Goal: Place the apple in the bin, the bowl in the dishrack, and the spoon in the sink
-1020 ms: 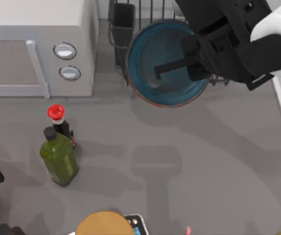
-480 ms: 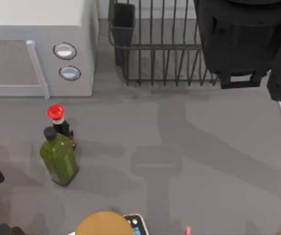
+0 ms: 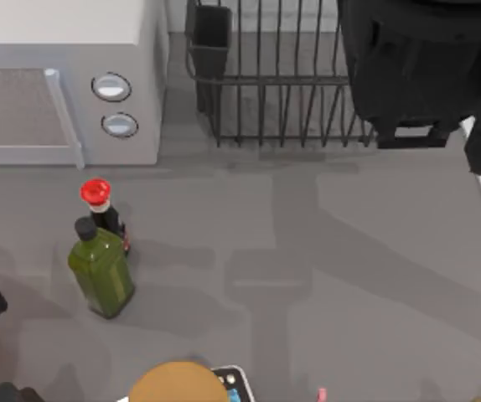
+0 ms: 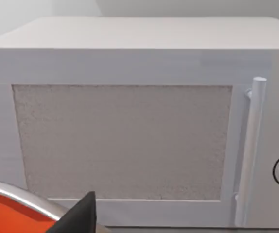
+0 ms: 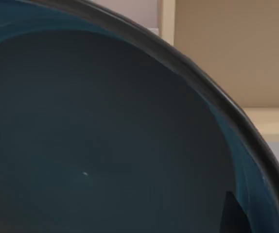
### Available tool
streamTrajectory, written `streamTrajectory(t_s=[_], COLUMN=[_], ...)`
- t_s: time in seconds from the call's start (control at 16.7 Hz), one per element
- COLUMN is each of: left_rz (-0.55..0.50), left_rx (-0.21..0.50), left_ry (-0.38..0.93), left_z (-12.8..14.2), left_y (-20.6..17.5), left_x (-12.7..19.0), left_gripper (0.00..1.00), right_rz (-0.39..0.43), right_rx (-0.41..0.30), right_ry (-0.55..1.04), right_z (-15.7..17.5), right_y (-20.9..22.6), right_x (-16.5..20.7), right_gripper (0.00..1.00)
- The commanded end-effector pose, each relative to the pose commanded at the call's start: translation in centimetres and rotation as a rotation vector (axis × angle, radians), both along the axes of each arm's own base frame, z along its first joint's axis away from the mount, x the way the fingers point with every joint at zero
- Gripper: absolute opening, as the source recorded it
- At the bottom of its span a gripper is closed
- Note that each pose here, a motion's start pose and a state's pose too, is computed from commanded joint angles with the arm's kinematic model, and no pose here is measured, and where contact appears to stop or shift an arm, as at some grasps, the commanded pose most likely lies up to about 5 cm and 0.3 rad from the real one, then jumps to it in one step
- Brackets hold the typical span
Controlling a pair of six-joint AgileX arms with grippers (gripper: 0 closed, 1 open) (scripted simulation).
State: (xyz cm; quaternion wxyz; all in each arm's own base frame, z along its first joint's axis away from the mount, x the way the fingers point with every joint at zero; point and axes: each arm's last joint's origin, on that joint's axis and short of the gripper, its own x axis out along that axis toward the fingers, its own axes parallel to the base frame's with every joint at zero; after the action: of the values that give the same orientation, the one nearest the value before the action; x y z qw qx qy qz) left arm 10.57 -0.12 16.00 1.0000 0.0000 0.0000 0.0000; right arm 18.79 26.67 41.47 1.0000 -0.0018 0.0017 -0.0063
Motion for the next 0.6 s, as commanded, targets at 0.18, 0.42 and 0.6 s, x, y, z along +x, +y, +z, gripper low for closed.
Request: streamTrajectory(t_s=[0.18,0.42,0.6], left_rz=[0.0,0.0,0.0], left_rx=[0.0,0.0,0.0], left_ry=[0.0,0.0,0.0], left_z=[0.0,0.0,0.0], left_y=[0.0,0.0,0.0], left_x=[0.0,0.0,0.0], left_gripper=[1.0,1.0,1.0], right_rz=[-0.004,-0.007,-0.007], right_rx=[-0.002,0.002,0.003], right_ry=[0.002,0.0,-0.001], right_z=[-2.1,-7.5,-12.6], right_y=[1.3,2.8,2.3], right_x=[2.7,9.0,14.0], right_gripper=[0.0,0.0,0.0])
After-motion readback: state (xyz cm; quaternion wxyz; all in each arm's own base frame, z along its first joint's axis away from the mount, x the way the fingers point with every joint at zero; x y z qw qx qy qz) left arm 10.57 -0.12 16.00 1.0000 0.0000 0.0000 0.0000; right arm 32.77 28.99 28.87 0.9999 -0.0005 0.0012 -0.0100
